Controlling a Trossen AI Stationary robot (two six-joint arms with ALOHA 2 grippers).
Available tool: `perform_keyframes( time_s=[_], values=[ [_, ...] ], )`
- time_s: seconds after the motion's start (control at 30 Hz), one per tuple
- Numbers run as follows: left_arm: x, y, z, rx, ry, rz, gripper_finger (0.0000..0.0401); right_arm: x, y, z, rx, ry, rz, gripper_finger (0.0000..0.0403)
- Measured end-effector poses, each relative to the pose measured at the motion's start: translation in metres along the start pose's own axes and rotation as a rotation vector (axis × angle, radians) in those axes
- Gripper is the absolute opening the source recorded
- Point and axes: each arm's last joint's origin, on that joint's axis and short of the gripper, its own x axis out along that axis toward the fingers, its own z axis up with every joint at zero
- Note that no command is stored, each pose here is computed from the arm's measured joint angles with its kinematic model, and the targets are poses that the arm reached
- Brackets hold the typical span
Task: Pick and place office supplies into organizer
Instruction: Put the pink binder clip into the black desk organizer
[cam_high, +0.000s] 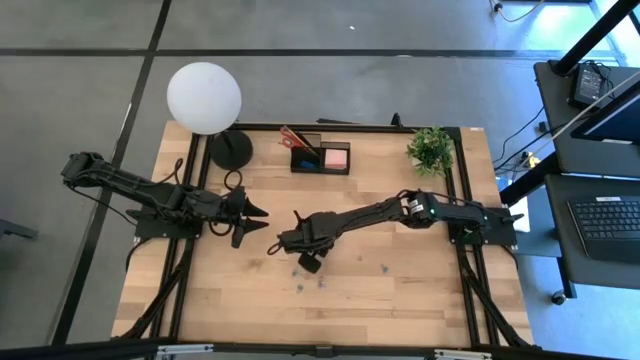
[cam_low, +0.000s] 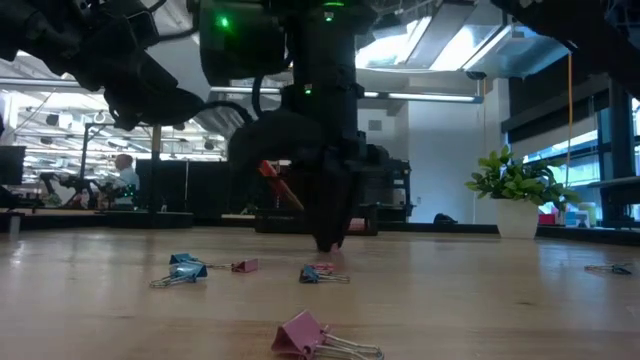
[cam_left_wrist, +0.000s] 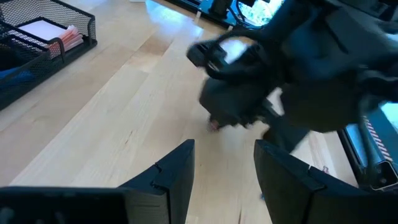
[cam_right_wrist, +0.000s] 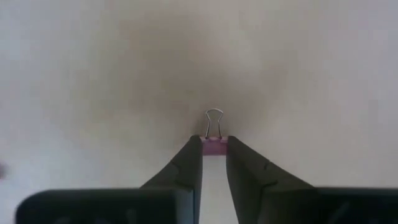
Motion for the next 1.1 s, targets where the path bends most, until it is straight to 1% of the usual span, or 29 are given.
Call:
perform_keyframes(
  time_s=[0.2, 0.3, 0.4, 0.57, 0.7, 0.9, 1.03, 1.1],
  values=[
    [0.0, 0.0, 0.0, 0.0, 0.0, 0.0, 0.0159, -0.03, -0.021, 0.013, -0.033, 0.008, -0.047, 0.0059],
    [0.0, 0.0, 0.0, -0.001, 0.0, 0.0, 0.0159, -0.047, -0.034, 0.024, -0.045, -0.043, -0.071, 0.006],
    [0.0, 0.0, 0.0, -0.003, -0.001, 0.0, 0.0159, -0.056, -0.054, 0.037, -0.051, -0.088, -0.076, 0.0059],
    [0.0, 0.0, 0.0, -0.004, -0.001, 0.0, 0.0159, -0.059, -0.088, 0.06, -0.042, -0.111, -0.066, 0.006],
    [0.0, 0.0, 0.0, -0.004, -0.001, -0.001, 0.0159, -0.057, -0.115, 0.081, 0.0, -0.165, -0.041, 0.0063],
    [0.0, 0.0, 0.0, -0.018, -0.001, -0.001, 0.0159, -0.057, -0.146, 0.111, 0.061, -0.309, 0.008, 0.0062],
    [0.0, 0.0, 0.0, -0.027, -0.001, -0.001, 0.0159, -0.058, -0.164, 0.122, 0.102, -0.353, 0.019, 0.0063],
    [0.0, 0.0, 0.0, -0.027, -0.001, -0.001, 0.0159, -0.057, -0.171, 0.125, 0.099, -0.364, 0.016, 0.0063]
  ],
)
